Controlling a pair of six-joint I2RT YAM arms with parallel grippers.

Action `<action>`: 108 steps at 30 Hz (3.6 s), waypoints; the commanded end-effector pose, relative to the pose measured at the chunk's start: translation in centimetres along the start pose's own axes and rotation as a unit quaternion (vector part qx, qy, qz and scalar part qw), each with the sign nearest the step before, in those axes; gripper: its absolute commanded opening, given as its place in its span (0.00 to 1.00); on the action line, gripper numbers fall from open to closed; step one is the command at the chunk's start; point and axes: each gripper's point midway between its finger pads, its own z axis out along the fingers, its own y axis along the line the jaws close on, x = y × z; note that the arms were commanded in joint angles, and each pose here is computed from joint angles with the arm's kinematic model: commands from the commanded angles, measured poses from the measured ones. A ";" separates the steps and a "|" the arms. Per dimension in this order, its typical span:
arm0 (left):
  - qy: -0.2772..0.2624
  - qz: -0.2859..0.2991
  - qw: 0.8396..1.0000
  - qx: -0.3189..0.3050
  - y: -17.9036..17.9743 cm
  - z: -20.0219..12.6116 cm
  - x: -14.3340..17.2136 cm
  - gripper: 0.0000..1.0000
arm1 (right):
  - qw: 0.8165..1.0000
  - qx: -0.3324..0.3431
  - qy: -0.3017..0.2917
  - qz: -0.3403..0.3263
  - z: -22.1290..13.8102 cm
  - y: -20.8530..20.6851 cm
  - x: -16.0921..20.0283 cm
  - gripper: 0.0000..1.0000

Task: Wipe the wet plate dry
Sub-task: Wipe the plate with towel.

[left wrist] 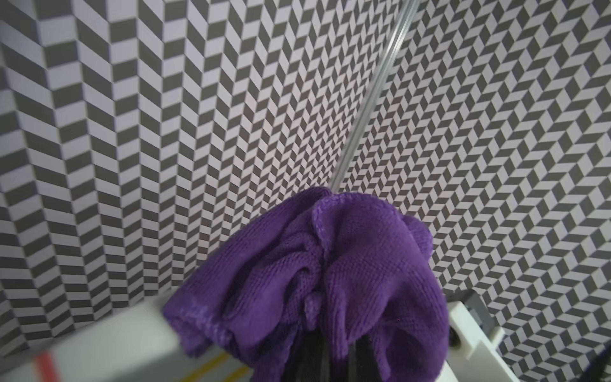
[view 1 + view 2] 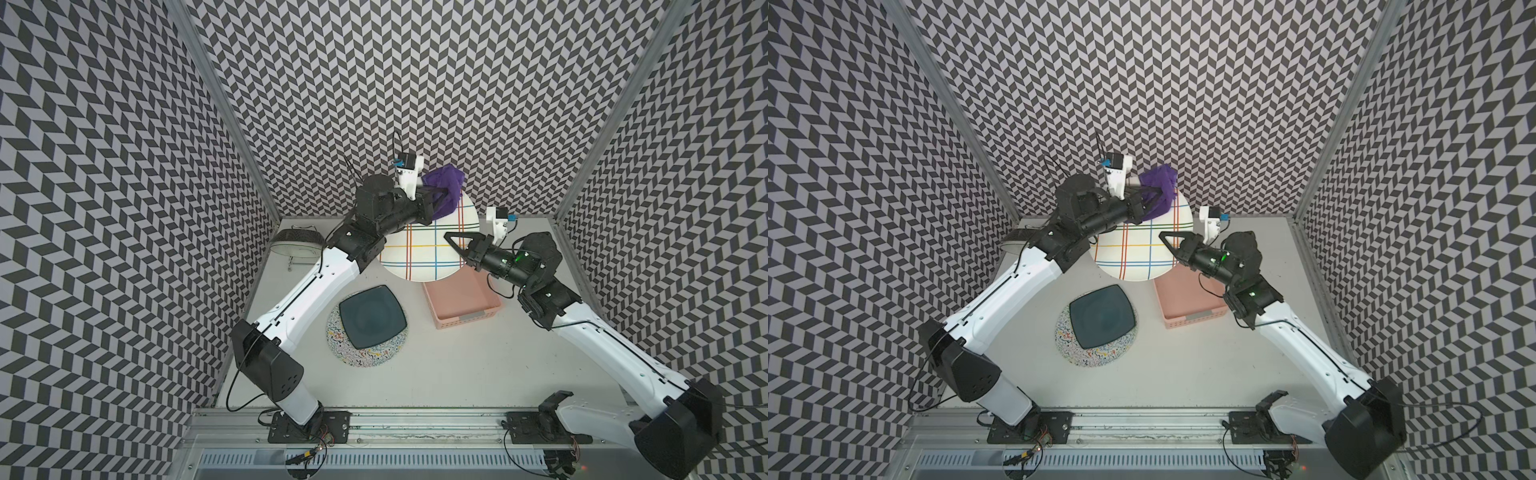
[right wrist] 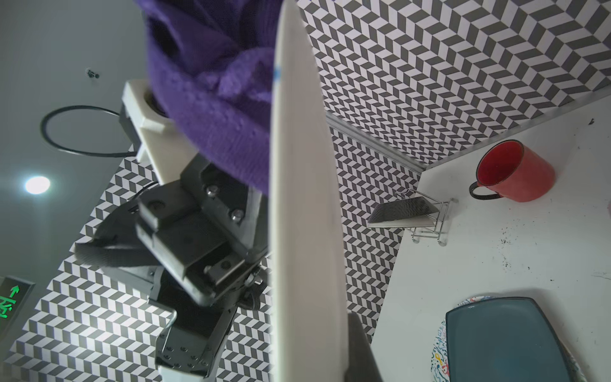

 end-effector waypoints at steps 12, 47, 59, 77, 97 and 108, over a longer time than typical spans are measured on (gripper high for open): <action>0.131 -0.010 0.991 -0.005 -1.7 -2.3 10.7 0.00 | 0.963 -0.230 -0.053 -0.132 -4.1 13.8 -4.7 0.00; -0.122 -0.357 0.741 0.555 -15.4 -12.7 -9.4 0.00 | 0.941 -0.316 -0.113 -0.035 -7.1 14.9 -10.1 0.00; -0.193 -0.313 0.737 0.568 -13.1 -16.5 -14.5 0.00 | 0.949 -0.300 -0.060 -0.071 -6.5 14.3 -7.2 0.00; -0.208 -0.275 0.760 0.551 -13.9 -17.3 -15.9 0.00 | 0.940 -0.318 -0.089 -0.090 -5.7 15.2 -11.6 0.00; -0.102 -0.165 0.893 0.407 -16.0 -14.3 -8.1 0.00 | 0.946 -0.272 -0.164 -0.072 -4.9 12.1 -17.6 0.00; -0.033 -0.029 0.998 0.048 -4.8 -7.7 -2.7 0.00 | 0.980 -0.106 -0.130 -0.111 -2.6 6.3 -11.6 0.00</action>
